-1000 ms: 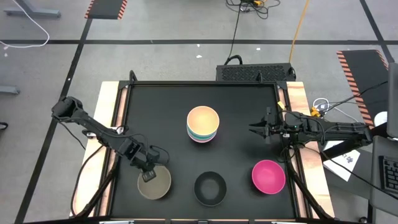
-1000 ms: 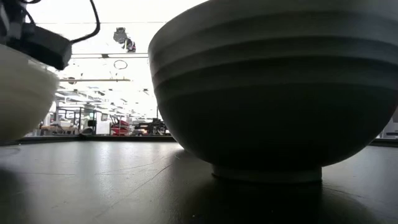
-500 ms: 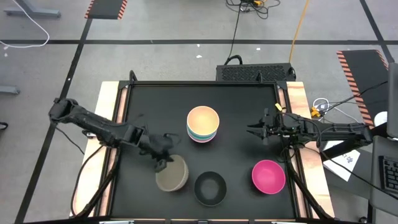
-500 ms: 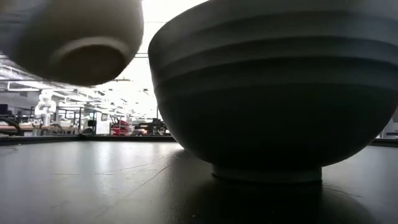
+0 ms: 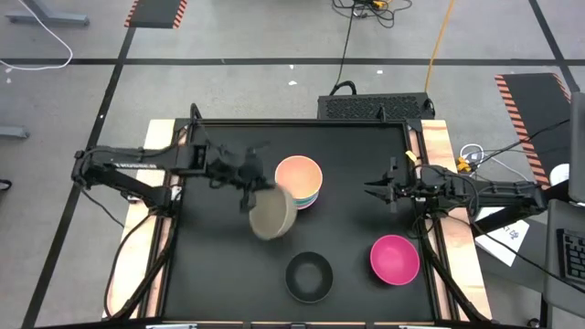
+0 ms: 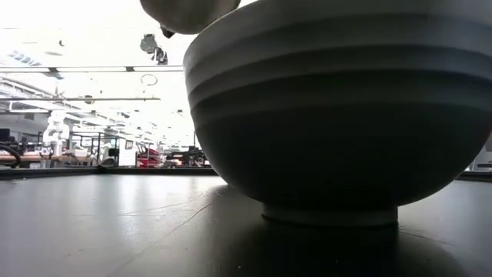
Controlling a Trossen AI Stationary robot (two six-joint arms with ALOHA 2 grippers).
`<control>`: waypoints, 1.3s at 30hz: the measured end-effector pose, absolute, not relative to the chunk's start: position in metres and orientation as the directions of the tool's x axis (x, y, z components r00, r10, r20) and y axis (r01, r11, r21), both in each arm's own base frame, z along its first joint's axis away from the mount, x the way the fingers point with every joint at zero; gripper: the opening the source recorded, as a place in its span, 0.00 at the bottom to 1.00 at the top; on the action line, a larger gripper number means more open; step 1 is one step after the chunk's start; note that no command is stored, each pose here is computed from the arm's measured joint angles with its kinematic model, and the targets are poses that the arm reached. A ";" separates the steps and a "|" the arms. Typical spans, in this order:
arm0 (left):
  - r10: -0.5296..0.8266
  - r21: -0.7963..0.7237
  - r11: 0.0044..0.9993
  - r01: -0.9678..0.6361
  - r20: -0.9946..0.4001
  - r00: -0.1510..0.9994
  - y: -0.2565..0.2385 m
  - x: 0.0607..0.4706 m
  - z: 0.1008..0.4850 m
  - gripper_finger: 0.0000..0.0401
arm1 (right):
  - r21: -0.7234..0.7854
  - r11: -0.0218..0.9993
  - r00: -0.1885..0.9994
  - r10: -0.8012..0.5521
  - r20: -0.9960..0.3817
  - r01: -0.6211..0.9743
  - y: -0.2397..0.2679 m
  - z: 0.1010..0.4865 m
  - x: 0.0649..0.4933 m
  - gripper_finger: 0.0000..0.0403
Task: Nest bowls inside each other
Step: Stack the gray bowl on top of the light orange bowl
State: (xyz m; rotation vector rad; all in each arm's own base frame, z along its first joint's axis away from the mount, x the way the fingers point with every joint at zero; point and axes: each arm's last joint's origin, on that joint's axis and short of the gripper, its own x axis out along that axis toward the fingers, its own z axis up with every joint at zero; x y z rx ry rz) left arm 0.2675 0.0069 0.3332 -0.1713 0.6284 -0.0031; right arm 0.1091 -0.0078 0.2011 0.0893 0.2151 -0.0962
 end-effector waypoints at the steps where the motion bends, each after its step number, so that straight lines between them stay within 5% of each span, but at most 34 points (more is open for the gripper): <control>1: -0.021 -0.147 0.986 -0.079 -0.579 0.815 0.015 0.269 0.339 0.01 | 0.078 0.991 0.973 -0.086 -0.214 0.105 -0.008 0.201 0.109 0.25; 13: -0.007 -0.169 0.977 -0.129 -0.631 0.776 0.102 0.317 0.386 0.01 | 0.085 0.991 0.974 -0.081 -0.212 0.101 -0.008 0.202 0.107 0.25; 19: -0.020 -0.166 0.974 -0.157 -0.746 0.666 0.129 0.349 0.403 0.01 | 0.115 0.990 0.975 -0.058 -0.212 0.084 -0.007 0.202 0.107 0.25; 31: -0.033 -0.123 0.954 -0.273 -0.949 0.313 0.155 0.366 0.360 0.01 | 0.097 0.992 0.969 -0.057 -0.240 0.082 -0.007 0.199 0.107 0.25; 39: -0.022 -0.116 0.966 -0.231 -0.928 0.372 0.146 0.379 0.361 0.01 | 0.091 0.992 0.969 -0.058 -0.240 0.081 -0.007 0.199 0.107 0.25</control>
